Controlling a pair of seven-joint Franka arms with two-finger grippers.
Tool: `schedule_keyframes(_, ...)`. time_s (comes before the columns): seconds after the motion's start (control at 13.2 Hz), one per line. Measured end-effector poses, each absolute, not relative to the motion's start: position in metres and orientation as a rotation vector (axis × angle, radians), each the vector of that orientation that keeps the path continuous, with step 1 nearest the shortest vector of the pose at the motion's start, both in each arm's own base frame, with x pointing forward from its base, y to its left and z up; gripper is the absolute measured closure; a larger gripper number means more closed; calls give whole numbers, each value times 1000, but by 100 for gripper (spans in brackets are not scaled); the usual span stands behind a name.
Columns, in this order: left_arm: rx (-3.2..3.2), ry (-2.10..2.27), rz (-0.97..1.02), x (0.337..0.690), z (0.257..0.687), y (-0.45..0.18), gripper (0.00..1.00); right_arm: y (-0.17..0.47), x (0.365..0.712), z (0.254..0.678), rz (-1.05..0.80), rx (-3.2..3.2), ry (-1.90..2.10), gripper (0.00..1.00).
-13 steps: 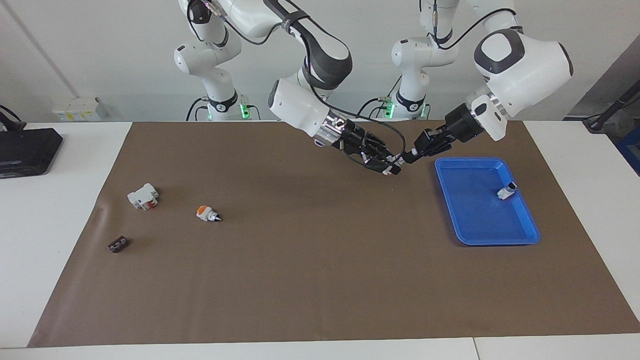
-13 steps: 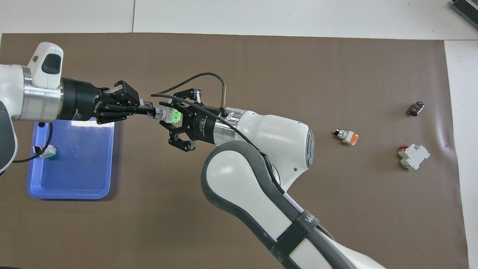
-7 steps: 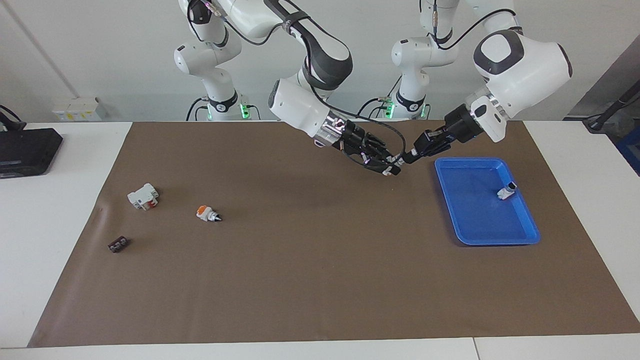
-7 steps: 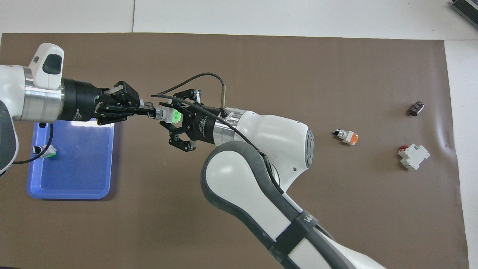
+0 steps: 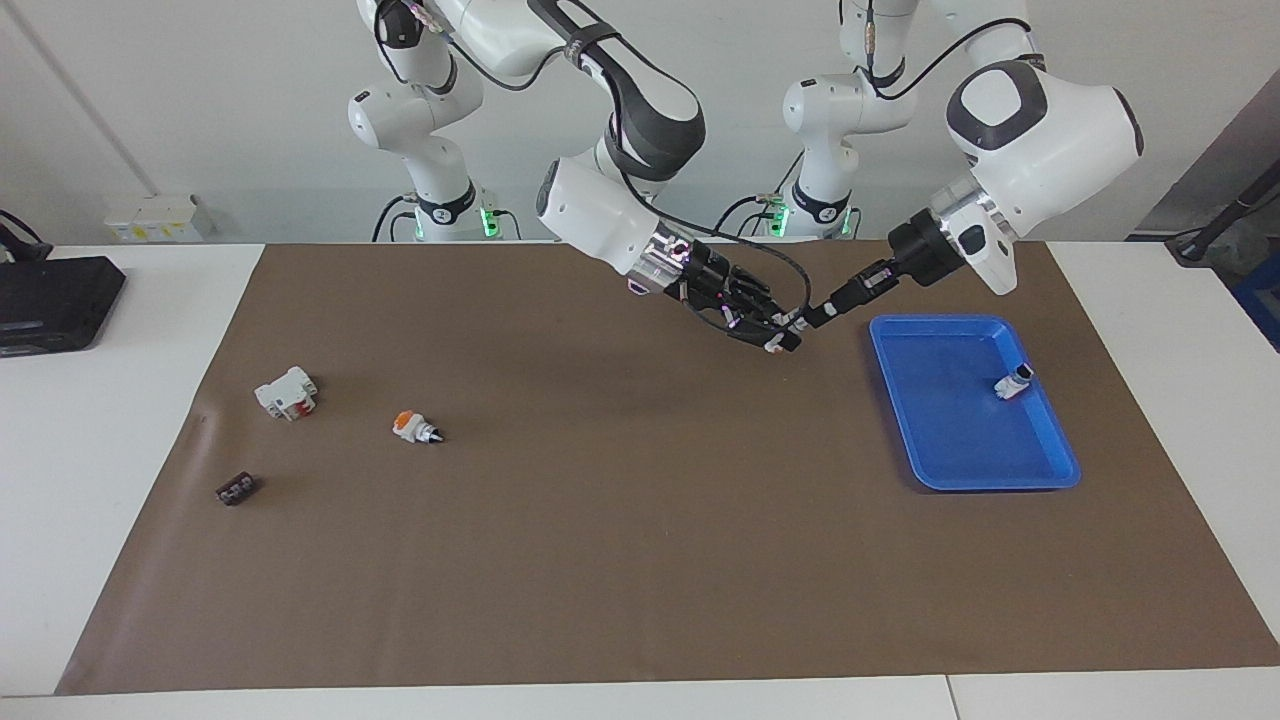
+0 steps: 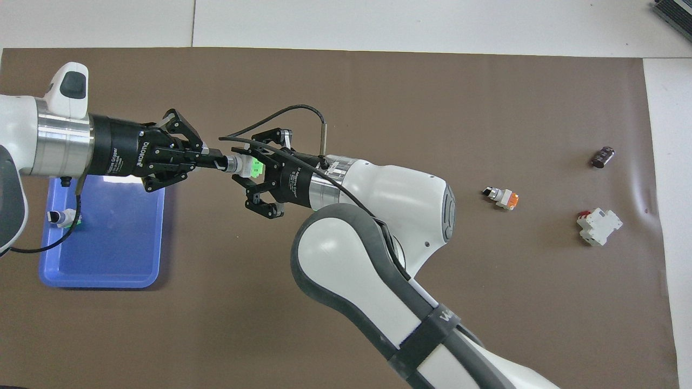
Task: Turn and place switch with both arms
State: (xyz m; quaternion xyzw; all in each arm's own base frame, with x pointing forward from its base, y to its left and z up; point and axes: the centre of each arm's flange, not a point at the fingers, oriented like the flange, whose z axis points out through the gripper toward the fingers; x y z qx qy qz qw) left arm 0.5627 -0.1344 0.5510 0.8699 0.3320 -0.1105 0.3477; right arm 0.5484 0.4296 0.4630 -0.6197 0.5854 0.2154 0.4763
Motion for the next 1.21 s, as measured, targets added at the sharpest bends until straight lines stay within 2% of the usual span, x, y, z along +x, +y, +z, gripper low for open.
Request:
schedule_keyframes(0.53,2058,1354,-475,562,551,-136,89,428,550,464,523,-1511,1432,56)
schedule_keyframes(1.21,1770,1939,-563,555,557,-152,89,427,552,459,520,-1514,1439,56)
